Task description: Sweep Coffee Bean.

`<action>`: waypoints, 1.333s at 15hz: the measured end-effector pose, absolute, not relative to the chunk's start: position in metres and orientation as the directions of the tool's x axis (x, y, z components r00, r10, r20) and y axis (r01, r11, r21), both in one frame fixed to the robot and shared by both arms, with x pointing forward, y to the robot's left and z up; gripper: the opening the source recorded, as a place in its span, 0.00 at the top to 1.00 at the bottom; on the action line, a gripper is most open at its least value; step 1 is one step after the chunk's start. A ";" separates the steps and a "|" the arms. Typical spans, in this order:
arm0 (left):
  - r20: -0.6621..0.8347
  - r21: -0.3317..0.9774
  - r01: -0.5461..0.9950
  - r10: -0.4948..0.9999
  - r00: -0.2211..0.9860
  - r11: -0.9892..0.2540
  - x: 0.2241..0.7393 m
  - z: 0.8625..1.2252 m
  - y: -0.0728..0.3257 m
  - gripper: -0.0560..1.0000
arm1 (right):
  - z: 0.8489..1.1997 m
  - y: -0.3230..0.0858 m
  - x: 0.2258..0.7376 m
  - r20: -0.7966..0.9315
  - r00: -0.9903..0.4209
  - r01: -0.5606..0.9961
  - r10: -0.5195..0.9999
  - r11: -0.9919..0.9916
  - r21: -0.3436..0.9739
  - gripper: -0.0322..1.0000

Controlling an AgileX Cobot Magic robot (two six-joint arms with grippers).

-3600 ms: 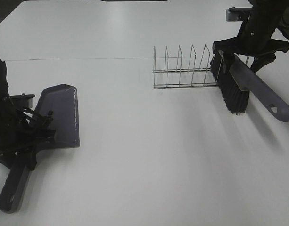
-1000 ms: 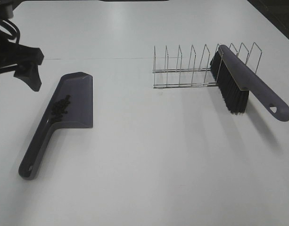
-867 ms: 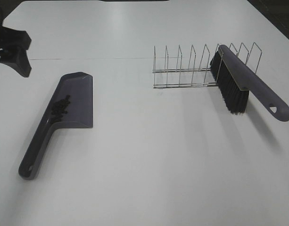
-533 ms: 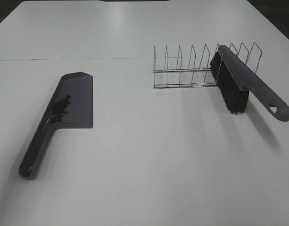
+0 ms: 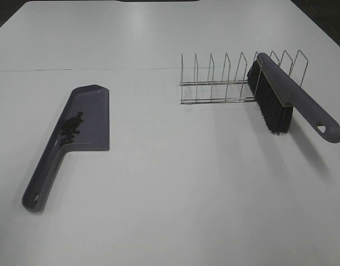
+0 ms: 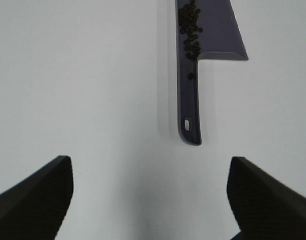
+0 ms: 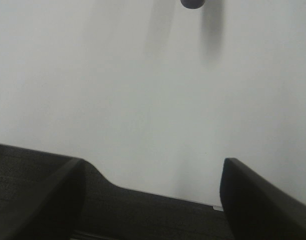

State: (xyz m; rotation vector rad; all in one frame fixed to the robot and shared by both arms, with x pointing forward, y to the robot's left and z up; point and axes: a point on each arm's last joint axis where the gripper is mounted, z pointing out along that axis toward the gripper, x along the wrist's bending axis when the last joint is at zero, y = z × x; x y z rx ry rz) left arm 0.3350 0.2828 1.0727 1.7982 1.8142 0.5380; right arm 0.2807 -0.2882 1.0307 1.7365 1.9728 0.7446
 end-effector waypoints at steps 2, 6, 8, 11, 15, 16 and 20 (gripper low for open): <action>-0.079 0.630 0.775 0.997 0.004 0.047 0.306 1.077 0.293 0.22 | 1.033 -0.289 0.274 0.040 -0.145 0.741 0.989 0.081 0.667 0.33; -0.125 0.790 0.606 0.992 0.012 0.092 0.244 1.083 0.312 0.22 | 1.035 -0.289 0.261 0.031 -0.149 0.674 0.988 0.078 0.734 0.33; -0.126 0.836 0.542 0.991 0.036 0.086 0.229 1.082 0.316 0.22 | 1.035 -0.289 0.261 0.031 -0.149 0.674 0.988 0.079 0.735 0.33; -0.041 0.880 0.474 0.994 0.102 -0.012 0.213 1.075 0.321 0.22 | 1.035 -0.289 0.261 0.031 -0.149 0.674 0.988 0.079 0.735 0.33; -0.033 0.851 0.520 0.983 0.181 -0.067 0.220 1.058 0.312 0.22 | 1.036 -0.290 0.255 0.022 -0.155 0.640 0.988 0.083 0.763 0.33; -0.036 0.860 0.506 0.982 0.185 -0.064 0.222 1.059 0.311 0.22 | 1.036 -0.290 0.253 0.020 -0.155 0.627 0.988 0.082 0.775 0.33; -0.040 0.888 0.456 0.980 0.193 -0.054 0.231 1.056 0.308 0.23 | 1.037 -0.291 0.235 0.007 -0.157 0.523 0.988 0.077 0.849 0.33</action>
